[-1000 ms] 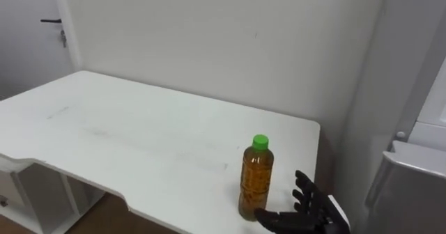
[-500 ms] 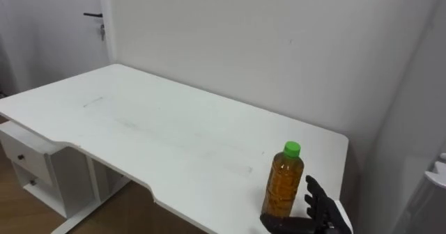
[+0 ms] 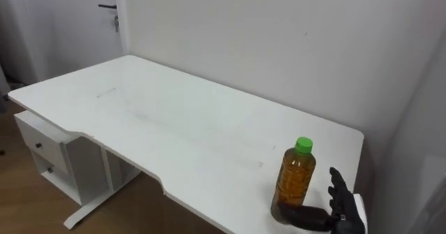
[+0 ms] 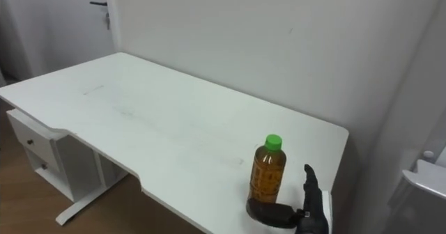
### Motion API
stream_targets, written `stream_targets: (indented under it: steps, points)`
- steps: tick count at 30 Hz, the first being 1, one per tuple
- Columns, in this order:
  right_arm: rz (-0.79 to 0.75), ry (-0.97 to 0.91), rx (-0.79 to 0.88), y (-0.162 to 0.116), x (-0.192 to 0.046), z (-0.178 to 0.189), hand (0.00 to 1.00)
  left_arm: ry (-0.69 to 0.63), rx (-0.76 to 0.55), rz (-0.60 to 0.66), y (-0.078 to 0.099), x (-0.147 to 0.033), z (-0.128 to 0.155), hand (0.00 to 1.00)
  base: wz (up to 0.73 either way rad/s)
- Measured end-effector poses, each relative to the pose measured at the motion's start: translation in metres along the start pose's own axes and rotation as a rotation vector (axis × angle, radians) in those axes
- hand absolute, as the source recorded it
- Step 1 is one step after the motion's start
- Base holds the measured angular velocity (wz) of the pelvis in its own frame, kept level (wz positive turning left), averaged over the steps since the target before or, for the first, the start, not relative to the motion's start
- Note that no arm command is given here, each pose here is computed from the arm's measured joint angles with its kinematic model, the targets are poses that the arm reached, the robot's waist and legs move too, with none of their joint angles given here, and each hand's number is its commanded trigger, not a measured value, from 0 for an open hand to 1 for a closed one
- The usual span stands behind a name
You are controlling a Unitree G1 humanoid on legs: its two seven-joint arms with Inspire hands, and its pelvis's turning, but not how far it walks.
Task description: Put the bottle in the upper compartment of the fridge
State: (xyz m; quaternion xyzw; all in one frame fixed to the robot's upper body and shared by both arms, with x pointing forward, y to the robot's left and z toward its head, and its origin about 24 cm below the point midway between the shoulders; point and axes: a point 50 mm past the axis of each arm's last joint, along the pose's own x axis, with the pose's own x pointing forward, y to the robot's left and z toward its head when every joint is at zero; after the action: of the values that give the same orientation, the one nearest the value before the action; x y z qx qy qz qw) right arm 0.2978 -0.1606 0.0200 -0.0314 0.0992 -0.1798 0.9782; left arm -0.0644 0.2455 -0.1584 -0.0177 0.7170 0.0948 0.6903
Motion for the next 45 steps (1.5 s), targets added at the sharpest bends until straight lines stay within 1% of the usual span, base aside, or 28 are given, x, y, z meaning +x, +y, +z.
stream_targets:
  steps: [6, 12, 20, 27, 32, 37, 45]
  points:
    - [-0.022, -0.04, 0.007, 0.004, 0.006, 0.01, 0.0, -0.01, -0.014, 0.026, 0.002, 0.0, 0.001, 0.0, 0.03]
    - [-0.032, -0.037, 0.01, 0.002, 0.006, 0.009, 0.0, -0.016, -0.016, 0.044, 0.003, 0.0, 0.002, 0.0, 0.02]
    - [-0.039, -0.05, 0.01, -0.001, 0.007, 0.011, 0.0, -0.051, -0.033, 0.039, 0.003, -0.001, 0.009, 0.0, 0.0]
    - [-0.038, -0.047, 0.044, -0.002, 0.008, 0.012, 0.0, -0.066, -0.05, 0.036, 0.003, -0.001, 0.011, 0.0, 0.0]
    - [-0.041, -0.039, 0.062, -0.003, 0.009, 0.013, 0.0, -0.072, -0.089, 0.04, 0.003, -0.001, 0.012, 0.0, 0.0]
    - [-0.034, -0.031, 0.067, -0.003, 0.008, 0.012, 0.0, -0.07, -0.123, 0.054, 0.006, -0.002, 0.007, 0.0, 0.0]
    - [-0.034, -0.02, 0.067, -0.003, 0.008, 0.01, 0.0, -0.076, -0.114, 0.074, 0.013, -0.004, 0.008, 0.0, 0.0]
